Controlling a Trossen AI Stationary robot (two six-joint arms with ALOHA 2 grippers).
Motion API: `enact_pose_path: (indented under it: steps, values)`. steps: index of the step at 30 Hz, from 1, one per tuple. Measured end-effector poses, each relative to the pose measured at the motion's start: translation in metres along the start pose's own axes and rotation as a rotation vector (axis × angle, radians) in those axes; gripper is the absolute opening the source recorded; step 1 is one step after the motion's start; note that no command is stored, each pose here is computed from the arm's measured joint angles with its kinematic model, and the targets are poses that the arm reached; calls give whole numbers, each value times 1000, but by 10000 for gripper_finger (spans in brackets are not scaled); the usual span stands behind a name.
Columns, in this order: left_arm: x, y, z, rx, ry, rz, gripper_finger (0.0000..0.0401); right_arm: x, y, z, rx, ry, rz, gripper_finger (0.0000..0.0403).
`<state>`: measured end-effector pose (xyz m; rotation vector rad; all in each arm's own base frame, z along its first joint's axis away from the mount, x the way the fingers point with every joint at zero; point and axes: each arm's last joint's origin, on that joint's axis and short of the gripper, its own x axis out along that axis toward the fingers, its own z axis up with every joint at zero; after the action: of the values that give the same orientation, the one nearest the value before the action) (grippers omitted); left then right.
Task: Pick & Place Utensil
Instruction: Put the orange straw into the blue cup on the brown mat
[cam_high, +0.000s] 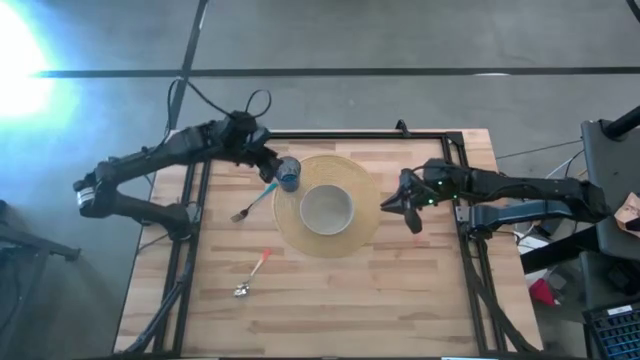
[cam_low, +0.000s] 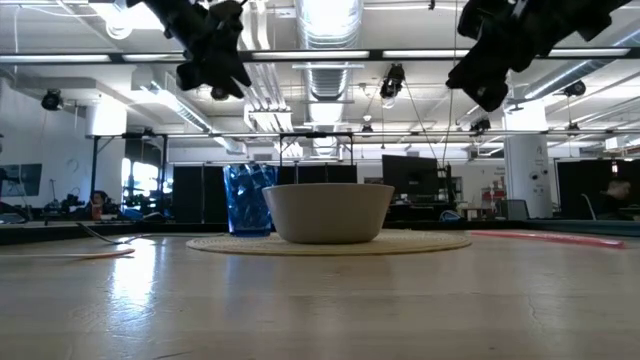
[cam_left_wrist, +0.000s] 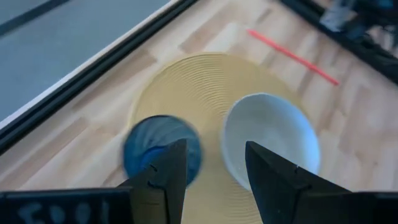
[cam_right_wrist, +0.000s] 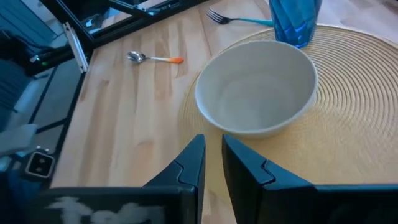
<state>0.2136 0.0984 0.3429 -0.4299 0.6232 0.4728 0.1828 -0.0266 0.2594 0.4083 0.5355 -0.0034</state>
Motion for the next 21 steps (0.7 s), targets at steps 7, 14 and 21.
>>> enact_pose_path:
  steps: [7,14,21]
  values:
    - [13,-24,-16,93,-66,-115,154,-31,13,19,26,40,-48,52]
    - [20,-47,-28,186,-130,-223,154,-52,18,32,89,148,-262,52]
    - [30,-60,-43,275,-176,-290,154,-50,12,15,243,280,-373,52]
